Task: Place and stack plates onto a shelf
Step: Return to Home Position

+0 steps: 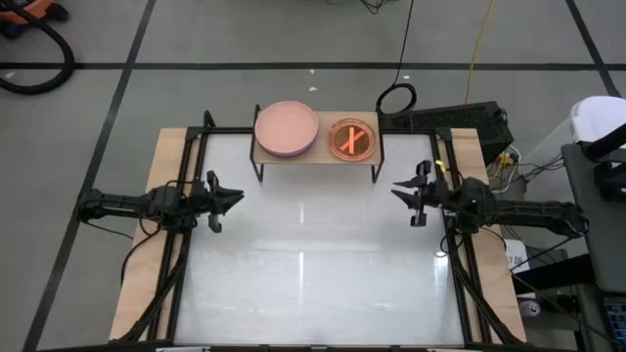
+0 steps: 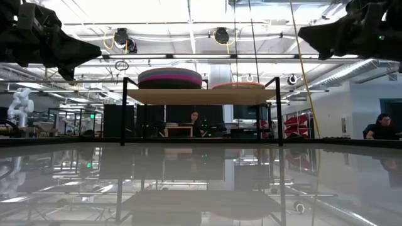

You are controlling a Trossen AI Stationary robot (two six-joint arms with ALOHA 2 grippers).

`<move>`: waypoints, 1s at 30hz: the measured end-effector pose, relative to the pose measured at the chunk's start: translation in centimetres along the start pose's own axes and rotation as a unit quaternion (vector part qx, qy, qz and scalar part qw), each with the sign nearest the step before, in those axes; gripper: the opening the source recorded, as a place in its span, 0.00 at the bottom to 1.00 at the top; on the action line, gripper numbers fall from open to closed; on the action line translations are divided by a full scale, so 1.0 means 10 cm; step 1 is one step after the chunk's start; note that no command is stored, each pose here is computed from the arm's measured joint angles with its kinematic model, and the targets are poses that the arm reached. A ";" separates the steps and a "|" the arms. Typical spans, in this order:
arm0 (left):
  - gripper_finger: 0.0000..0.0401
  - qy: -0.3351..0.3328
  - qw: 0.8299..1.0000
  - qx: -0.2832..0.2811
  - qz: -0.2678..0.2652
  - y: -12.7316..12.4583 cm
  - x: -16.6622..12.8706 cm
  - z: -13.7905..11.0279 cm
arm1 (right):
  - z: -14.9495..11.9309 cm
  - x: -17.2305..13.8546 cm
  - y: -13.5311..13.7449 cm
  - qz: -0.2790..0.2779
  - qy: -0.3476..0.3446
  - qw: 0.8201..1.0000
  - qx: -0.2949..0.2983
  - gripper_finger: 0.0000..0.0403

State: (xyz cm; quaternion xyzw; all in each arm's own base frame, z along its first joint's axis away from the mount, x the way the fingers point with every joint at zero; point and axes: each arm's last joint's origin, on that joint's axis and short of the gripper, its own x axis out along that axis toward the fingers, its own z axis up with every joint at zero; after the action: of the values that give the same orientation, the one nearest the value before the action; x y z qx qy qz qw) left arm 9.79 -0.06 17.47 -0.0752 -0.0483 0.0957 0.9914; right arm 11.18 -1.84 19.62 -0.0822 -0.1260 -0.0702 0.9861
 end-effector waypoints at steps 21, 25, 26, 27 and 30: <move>0.16 0.000 1.000 0.000 0.000 0.00 0.00 0.00 | -0.34 -0.18 0.02 -0.040 0.204 0.978 0.007 0.21; 0.16 0.000 1.000 0.000 0.000 0.00 0.00 0.00 | -0.31 -0.16 0.01 -0.047 0.174 0.983 0.020 0.21; 0.16 0.000 1.000 0.000 0.000 0.00 0.00 0.00 | -0.30 -0.16 0.01 -0.048 0.172 0.984 0.023 0.21; 0.16 0.000 1.000 0.000 0.000 0.00 0.00 0.00 | -0.31 -0.16 0.01 -0.047 0.175 0.983 0.023 0.21; 0.16 0.000 1.000 0.000 0.000 0.00 0.00 0.00 | -0.31 -0.16 0.01 -0.047 0.177 0.983 0.024 0.21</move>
State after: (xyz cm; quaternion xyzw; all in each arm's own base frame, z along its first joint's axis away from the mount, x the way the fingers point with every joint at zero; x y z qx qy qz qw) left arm 9.79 -0.07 17.47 -0.0752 -0.0483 0.0957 0.9914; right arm 10.38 -2.09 16.18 -0.0392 0.0457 -0.1265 0.9901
